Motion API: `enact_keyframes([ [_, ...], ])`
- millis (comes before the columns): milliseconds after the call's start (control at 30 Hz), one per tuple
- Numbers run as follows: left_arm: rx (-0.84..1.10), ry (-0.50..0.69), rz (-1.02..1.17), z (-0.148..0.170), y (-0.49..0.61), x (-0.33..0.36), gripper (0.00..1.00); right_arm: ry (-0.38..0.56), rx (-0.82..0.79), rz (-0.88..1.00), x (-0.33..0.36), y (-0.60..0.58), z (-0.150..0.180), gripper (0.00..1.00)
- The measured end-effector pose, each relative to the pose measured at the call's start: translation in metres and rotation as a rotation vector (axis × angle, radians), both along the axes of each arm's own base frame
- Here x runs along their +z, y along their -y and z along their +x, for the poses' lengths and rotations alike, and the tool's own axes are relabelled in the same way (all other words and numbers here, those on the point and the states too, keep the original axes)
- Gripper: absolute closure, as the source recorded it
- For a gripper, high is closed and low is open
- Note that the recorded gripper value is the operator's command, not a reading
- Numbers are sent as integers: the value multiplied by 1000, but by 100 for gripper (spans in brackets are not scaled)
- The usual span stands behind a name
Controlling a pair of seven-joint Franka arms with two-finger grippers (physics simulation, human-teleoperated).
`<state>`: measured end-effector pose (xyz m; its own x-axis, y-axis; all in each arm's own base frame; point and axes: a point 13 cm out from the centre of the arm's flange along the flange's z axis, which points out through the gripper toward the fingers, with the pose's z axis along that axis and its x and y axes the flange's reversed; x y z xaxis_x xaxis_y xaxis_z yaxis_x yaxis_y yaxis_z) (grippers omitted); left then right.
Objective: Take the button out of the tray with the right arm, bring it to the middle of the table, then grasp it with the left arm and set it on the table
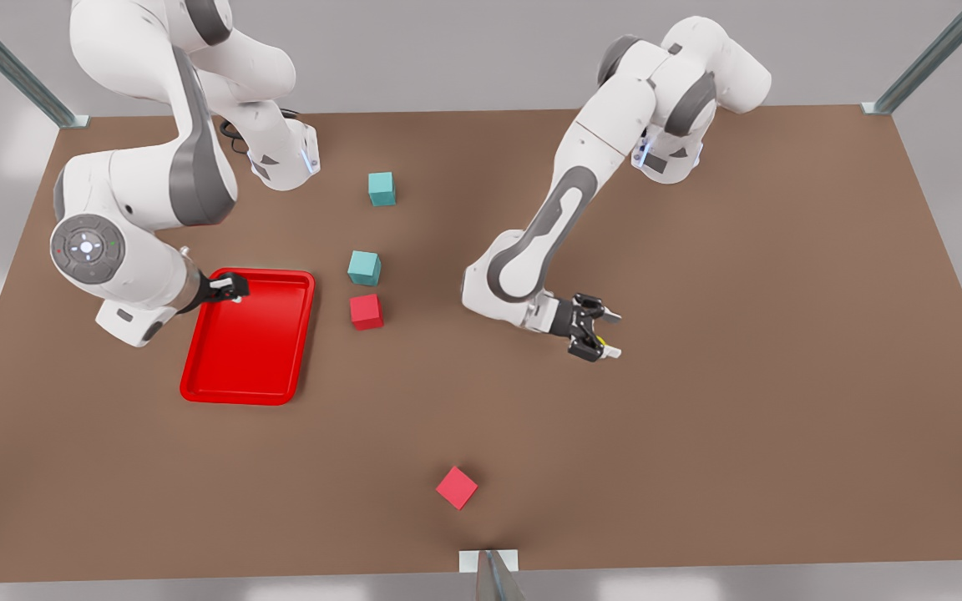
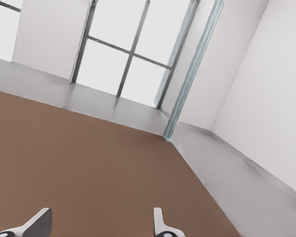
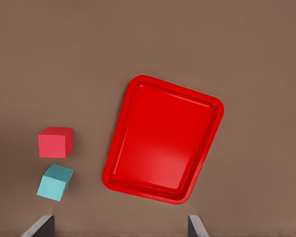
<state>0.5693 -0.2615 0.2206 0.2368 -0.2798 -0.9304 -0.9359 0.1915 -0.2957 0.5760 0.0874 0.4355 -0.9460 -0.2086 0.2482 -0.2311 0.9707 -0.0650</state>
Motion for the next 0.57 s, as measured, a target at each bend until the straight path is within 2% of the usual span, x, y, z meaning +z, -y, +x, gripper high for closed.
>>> enact_keyframes([
  [33,9,-58,-30,5,2,30,0,-3,0,0,0,1,-1,0],
  [133,202,-281,-496,62,-64,112,0,-9,-4,-4,0,4,-2,0],
  [200,207,-427,-797,68,-120,165,0,-12,-1,-4,1,2,-3,0],
  [233,152,-486,-894,56,-135,201,0,-13,2,-4,1,1,-3,0],
  [300,-6,-608,-1004,-2,-155,265,0,-15,6,-6,1,-1,-4,0],
  [367,-169,-716,-1046,-38,-163,288,0,-20,5,-6,1,0,-6,0],
  [433,-316,-820,-1049,-48,-161,288,0,-25,7,-7,1,-1,-7,0],
  [567,-578,-985,-1002,-48,-152,288,0,-31,9,-9,1,-1,-8,0],
])
